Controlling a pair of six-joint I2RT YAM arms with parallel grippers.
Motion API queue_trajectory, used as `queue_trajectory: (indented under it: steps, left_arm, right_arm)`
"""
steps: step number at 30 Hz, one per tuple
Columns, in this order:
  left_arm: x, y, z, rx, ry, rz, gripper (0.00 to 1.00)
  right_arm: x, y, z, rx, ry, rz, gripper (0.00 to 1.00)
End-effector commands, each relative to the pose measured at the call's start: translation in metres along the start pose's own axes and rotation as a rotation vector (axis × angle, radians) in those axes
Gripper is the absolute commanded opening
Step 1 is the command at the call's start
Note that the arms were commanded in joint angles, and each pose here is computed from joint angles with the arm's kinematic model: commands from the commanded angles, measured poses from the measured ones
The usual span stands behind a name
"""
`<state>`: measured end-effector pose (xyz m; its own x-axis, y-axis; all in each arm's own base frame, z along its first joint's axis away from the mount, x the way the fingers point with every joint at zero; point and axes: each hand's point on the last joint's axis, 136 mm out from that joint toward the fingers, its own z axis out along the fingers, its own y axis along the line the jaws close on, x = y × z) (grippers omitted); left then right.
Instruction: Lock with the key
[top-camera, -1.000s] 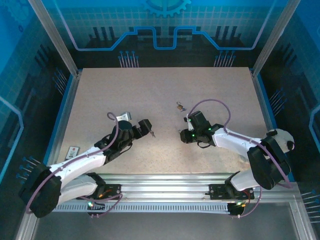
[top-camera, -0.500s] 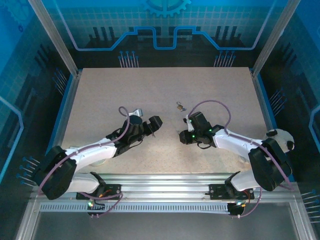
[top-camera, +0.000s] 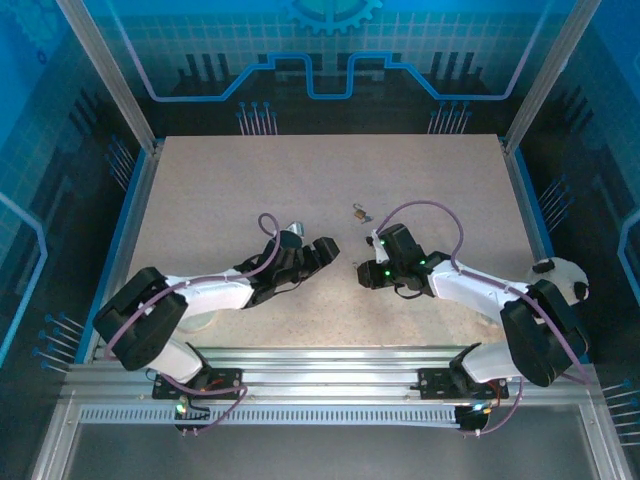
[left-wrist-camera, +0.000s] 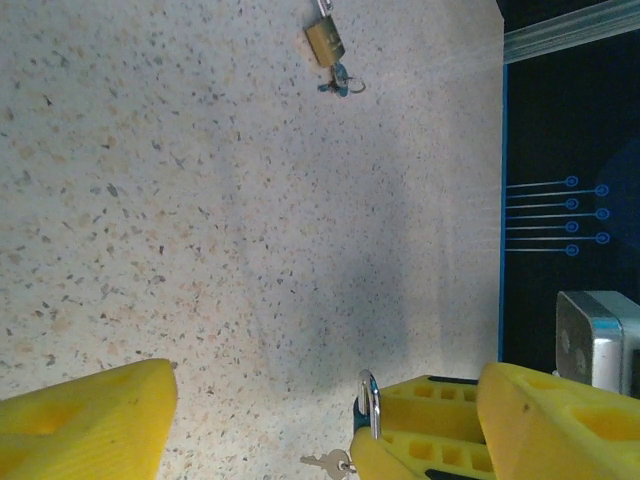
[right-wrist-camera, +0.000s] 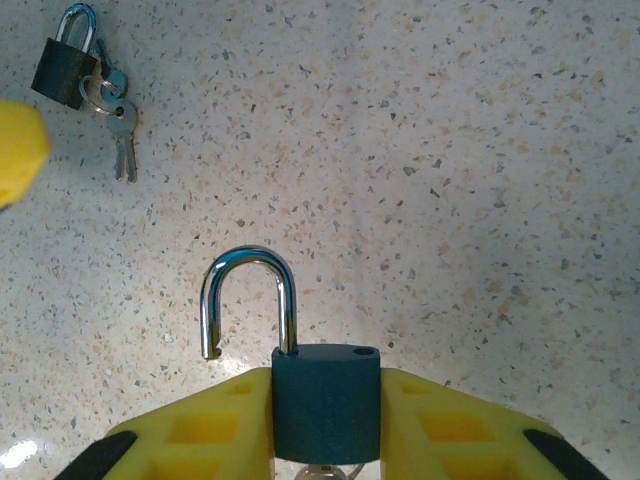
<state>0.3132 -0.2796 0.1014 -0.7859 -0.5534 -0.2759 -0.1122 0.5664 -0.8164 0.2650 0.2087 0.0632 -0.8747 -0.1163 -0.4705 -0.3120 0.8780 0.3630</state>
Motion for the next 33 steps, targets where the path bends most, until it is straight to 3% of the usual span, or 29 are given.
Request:
queue_trajectory:
  steps: [1,9,33]
  left_arm:
    - [0.002,-0.029,0.006,0.091,0.026,-0.023,0.75]
    - [0.014,-0.035,0.019,0.107,0.076,-0.036,0.62]
    - [0.036,-0.039,0.040,0.119,0.171,-0.047,0.46]
  right_arm:
    - [-0.003,0.012,-0.004,-0.049,-0.023,-0.016,0.27]
    - [-0.003,0.015,-0.004,-0.064,-0.025,-0.015,0.27]
    - [-0.002,0.017,-0.003,-0.072,-0.021,-0.017,0.26]
